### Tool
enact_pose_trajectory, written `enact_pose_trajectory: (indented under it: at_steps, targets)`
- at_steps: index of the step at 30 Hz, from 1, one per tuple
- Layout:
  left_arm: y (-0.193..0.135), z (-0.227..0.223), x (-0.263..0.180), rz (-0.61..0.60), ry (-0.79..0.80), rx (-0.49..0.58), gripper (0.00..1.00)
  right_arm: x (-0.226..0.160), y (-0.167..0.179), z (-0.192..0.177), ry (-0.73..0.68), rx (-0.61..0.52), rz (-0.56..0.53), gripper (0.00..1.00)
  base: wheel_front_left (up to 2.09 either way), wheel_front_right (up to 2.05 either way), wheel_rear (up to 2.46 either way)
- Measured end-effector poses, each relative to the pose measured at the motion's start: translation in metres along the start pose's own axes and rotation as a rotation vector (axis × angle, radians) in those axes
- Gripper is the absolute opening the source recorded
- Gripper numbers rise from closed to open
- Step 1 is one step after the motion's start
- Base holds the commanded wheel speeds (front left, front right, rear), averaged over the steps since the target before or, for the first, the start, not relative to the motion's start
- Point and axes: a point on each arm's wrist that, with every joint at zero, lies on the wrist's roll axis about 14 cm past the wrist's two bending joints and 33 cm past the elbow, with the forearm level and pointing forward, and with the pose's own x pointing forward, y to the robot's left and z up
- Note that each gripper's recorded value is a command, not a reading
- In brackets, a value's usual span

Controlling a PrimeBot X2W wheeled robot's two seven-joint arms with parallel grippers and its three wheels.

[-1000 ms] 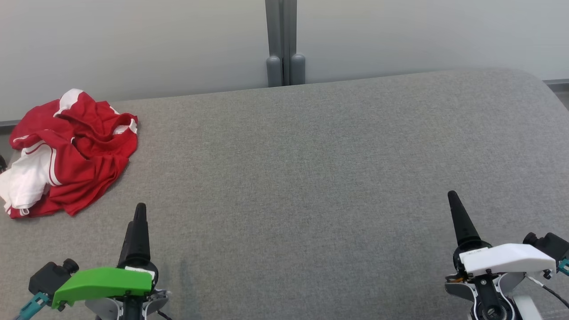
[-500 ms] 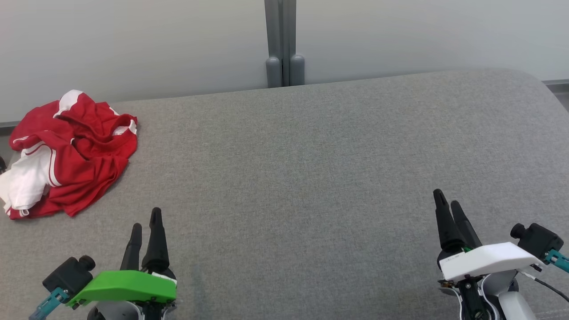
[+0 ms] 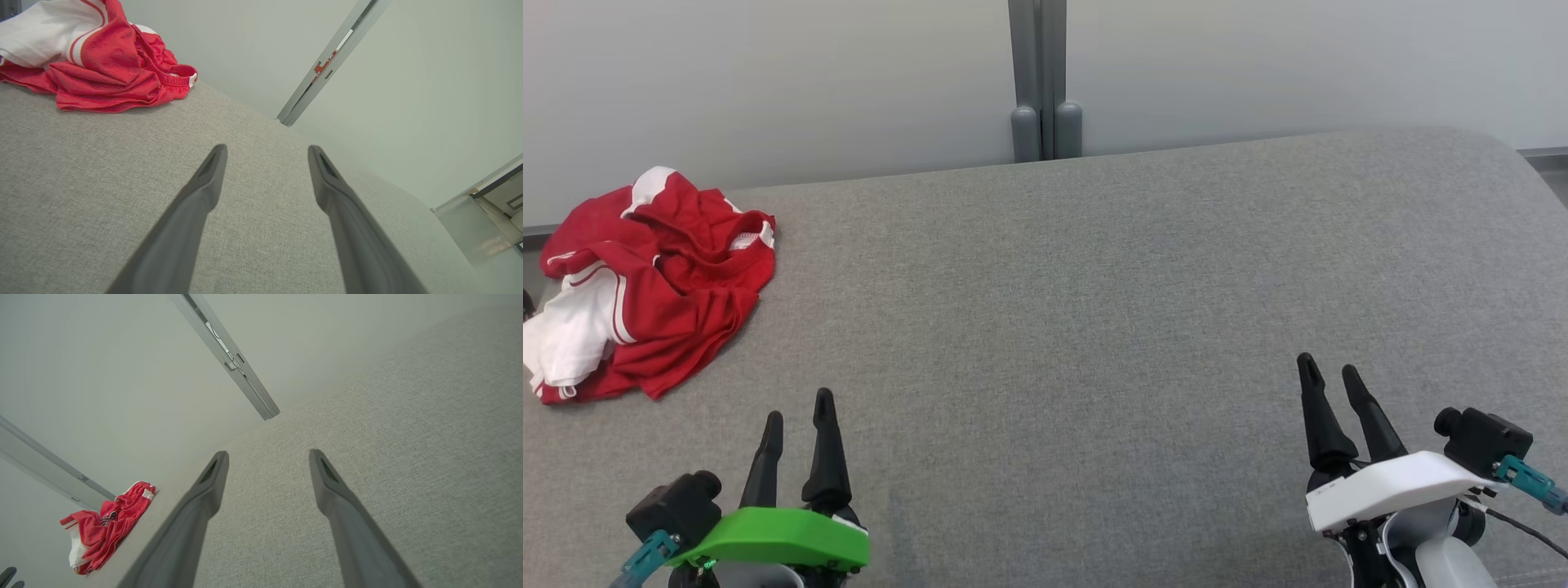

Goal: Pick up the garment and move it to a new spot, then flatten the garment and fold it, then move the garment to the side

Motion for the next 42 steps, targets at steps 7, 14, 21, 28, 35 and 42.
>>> enact_pose_trajectory:
  at_steps: [7, 14, 21, 28, 35, 42]
  targets:
    - [0.002, -0.004, -0.004, 0.000, 0.002, 0.074, 1.00, 0.000, 0.003, 0.000, -0.003, -0.093, 0.015, 1.00, 0.00, 0.00, 0.00]
    - [0.002, -0.005, -0.006, -0.007, -0.005, 0.142, 1.00, -0.001, 0.006, -0.001, -0.004, -0.175, 0.033, 1.00, 0.00, 0.00, 0.00]
    - [0.002, -0.003, -0.007, -0.010, -0.022, 0.209, 1.00, -0.001, 0.010, -0.002, -0.009, -0.252, 0.053, 1.00, 0.00, 0.00, 0.00]
    - [0.001, -0.004, -0.009, -0.016, -0.028, 0.264, 1.00, -0.001, 0.013, -0.002, -0.014, -0.318, 0.070, 1.00, 0.00, 0.00, 0.00]
    - [0.001, -0.006, -0.011, -0.022, -0.031, 0.310, 1.00, -0.002, 0.014, -0.005, -0.012, -0.369, 0.079, 1.00, 0.00, 0.00, 0.00]
    - [0.004, -0.013, -0.014, -0.015, -0.018, 0.336, 1.00, -0.003, 0.017, -0.005, -0.017, -0.418, 0.096, 1.00, 0.00, 0.00, 0.00]
